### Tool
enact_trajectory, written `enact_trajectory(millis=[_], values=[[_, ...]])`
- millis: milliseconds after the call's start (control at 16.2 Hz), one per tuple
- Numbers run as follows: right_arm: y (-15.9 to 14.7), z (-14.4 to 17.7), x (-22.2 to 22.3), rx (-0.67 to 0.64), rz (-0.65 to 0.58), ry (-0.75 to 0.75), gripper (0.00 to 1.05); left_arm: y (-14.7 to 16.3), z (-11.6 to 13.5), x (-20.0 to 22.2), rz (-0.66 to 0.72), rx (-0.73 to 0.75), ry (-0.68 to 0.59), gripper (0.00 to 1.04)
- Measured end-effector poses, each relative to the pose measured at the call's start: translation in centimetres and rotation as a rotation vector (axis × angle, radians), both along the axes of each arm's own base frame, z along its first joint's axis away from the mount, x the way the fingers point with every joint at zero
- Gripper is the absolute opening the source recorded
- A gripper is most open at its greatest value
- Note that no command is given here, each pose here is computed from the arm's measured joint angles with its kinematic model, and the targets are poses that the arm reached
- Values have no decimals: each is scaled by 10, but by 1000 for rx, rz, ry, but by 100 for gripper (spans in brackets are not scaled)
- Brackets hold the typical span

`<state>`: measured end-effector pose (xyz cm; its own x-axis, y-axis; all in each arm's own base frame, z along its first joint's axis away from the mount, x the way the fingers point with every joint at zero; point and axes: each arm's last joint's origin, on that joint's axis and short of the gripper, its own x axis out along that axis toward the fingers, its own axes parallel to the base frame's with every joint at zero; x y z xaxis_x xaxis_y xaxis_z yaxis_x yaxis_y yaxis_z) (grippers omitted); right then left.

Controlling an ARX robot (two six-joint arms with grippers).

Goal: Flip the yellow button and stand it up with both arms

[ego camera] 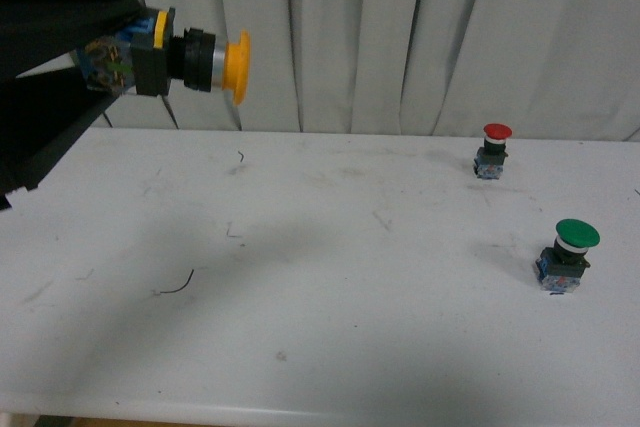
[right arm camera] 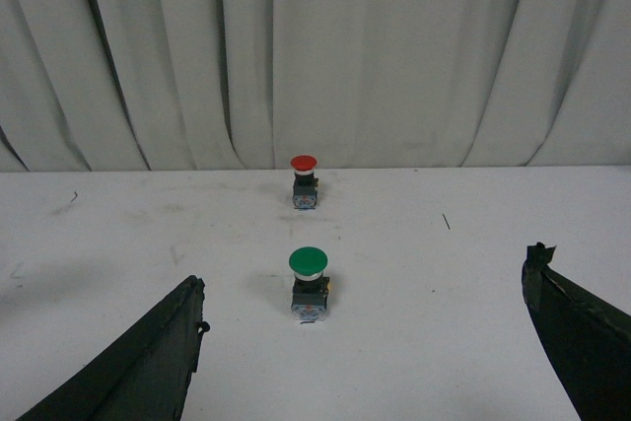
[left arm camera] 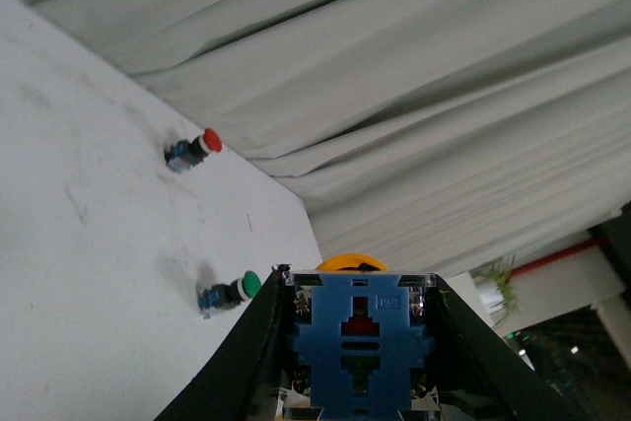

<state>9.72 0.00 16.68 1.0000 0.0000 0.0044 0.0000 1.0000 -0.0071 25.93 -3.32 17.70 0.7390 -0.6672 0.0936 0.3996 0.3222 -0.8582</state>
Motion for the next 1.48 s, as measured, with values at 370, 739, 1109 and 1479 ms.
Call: enact_trajectory(millis=[370, 739, 1109, 1479], values=[[0, 0, 0, 0, 0, 0, 98, -6, 4, 9, -13, -170, 133, 35], [0, 0, 0, 0, 0, 0, 98, -23, 32, 1, -77, -173, 19, 35], [0, 0, 0, 0, 0, 0, 98, -36, 24, -6, -91, -140, 16, 35], [-7, 39, 90, 59, 222, -145, 98, -41, 27, -9, -98, -120, -16, 35]])
